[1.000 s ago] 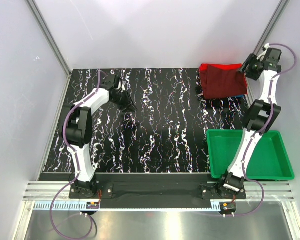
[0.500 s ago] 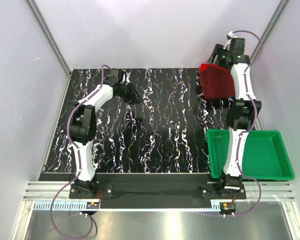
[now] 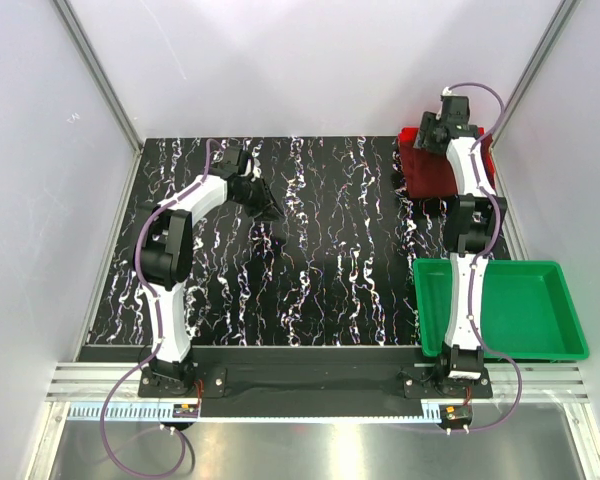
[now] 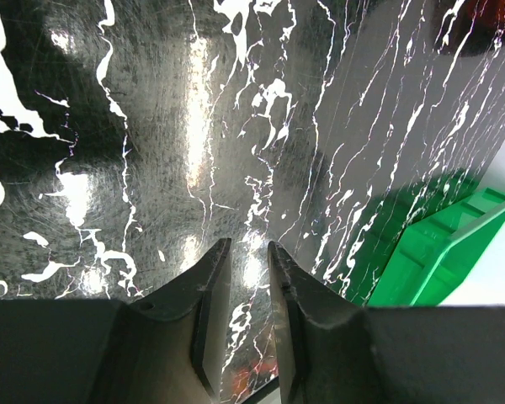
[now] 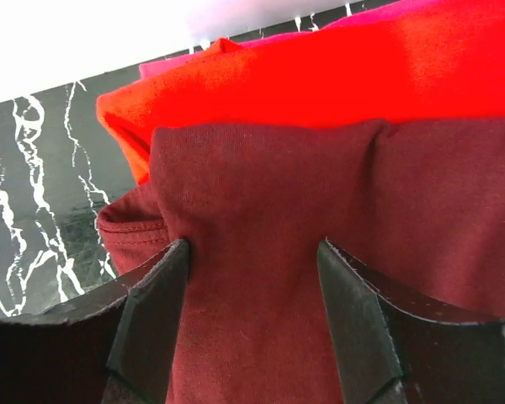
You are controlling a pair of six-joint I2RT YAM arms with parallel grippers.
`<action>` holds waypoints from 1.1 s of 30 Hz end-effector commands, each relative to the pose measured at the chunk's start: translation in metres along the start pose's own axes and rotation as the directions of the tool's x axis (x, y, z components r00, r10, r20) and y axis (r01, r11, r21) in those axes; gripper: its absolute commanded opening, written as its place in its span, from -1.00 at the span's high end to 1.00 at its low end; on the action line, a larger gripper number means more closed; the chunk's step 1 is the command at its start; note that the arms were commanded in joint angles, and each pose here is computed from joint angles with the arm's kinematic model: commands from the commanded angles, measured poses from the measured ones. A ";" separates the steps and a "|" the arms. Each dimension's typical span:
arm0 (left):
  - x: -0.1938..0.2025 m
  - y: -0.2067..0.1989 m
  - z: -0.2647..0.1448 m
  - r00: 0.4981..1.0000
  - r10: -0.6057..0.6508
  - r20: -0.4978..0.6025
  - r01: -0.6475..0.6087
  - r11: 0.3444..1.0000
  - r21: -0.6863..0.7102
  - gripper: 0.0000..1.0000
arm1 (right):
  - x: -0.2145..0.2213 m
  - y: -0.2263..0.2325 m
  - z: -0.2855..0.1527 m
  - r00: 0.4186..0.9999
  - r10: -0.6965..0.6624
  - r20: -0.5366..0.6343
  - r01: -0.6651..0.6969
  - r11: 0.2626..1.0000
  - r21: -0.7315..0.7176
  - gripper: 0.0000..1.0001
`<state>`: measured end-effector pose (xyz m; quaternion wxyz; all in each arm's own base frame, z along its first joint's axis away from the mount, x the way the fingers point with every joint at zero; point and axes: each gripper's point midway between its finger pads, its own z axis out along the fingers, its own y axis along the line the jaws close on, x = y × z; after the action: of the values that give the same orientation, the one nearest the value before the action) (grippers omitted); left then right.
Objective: Fold and stack the t-shirts
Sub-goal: Neatly place the folded tshirt to the corner
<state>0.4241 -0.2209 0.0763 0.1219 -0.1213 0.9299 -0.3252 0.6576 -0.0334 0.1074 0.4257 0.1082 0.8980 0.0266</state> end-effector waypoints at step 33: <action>0.002 -0.006 -0.008 0.999 0.041 -0.002 -0.041 0.999 0.026 0.47 | -0.032 0.040 -0.005 0.983 -0.096 0.160 0.076 0.989 0.124 -0.29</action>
<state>0.4214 -0.2199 0.0745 0.1191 -0.1148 0.9320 -0.3225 0.6746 -0.0107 0.1149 0.4660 0.1017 0.8783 -0.0322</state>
